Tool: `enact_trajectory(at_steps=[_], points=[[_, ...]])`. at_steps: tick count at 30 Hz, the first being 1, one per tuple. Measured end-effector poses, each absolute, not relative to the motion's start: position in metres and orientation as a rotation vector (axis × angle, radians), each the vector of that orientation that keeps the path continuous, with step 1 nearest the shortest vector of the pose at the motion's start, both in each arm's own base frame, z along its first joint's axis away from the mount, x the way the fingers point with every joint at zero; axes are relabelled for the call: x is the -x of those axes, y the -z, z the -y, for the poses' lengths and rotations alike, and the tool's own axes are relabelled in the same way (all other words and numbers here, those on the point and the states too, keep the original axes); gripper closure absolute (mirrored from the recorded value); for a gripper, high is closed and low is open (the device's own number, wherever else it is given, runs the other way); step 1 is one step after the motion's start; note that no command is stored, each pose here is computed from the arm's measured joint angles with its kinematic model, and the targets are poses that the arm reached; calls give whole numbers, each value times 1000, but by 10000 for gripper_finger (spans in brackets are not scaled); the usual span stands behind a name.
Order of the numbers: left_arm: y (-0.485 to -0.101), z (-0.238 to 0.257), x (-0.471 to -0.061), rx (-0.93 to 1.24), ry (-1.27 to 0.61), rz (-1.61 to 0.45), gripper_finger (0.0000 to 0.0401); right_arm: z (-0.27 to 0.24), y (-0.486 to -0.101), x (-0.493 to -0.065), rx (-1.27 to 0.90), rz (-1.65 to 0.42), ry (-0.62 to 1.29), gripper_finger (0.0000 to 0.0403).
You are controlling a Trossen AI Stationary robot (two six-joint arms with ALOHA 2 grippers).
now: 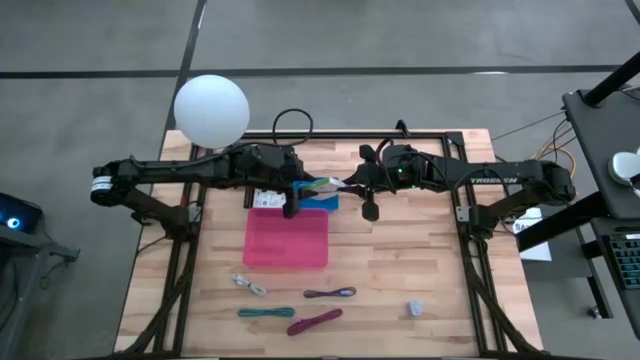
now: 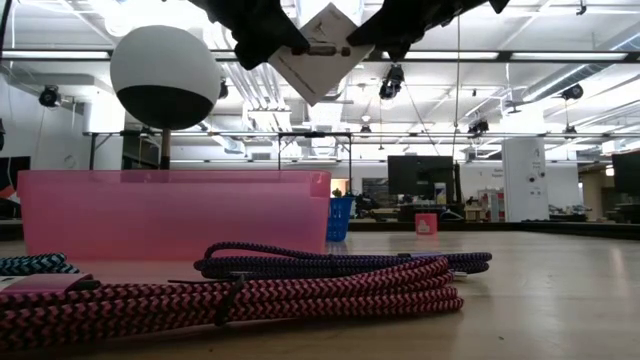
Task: Pick and place items into bin
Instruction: Put the card reader box into the black bin
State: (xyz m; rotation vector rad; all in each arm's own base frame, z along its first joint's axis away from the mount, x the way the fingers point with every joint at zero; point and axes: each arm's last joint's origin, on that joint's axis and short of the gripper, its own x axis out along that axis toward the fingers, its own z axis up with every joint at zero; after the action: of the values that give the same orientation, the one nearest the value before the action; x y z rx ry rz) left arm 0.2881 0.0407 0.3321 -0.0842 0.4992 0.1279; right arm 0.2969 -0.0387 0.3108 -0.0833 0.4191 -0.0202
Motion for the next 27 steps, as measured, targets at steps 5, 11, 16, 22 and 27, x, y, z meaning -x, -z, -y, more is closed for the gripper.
enact_trajectory(at_steps=[5, 11, 16, 22, 27], points=[[-330, -41, -290, 78, -126, -508, 268, 39, -311, -297, 81, -420, 21, 378], [-329, -41, -291, 36, -111, -515, 348, 39, -310, -297, 81, -424, 24, 377], [-329, -41, -291, 31, -108, -515, 378, 39, -310, -297, 56, -423, 30, 347], [-327, -41, -290, 38, -120, -538, 378, 40, -309, -296, 73, -440, 73, 300], [-324, -41, -285, 39, -129, -588, 378, 41, -305, -292, 52, -503, 113, 278]])
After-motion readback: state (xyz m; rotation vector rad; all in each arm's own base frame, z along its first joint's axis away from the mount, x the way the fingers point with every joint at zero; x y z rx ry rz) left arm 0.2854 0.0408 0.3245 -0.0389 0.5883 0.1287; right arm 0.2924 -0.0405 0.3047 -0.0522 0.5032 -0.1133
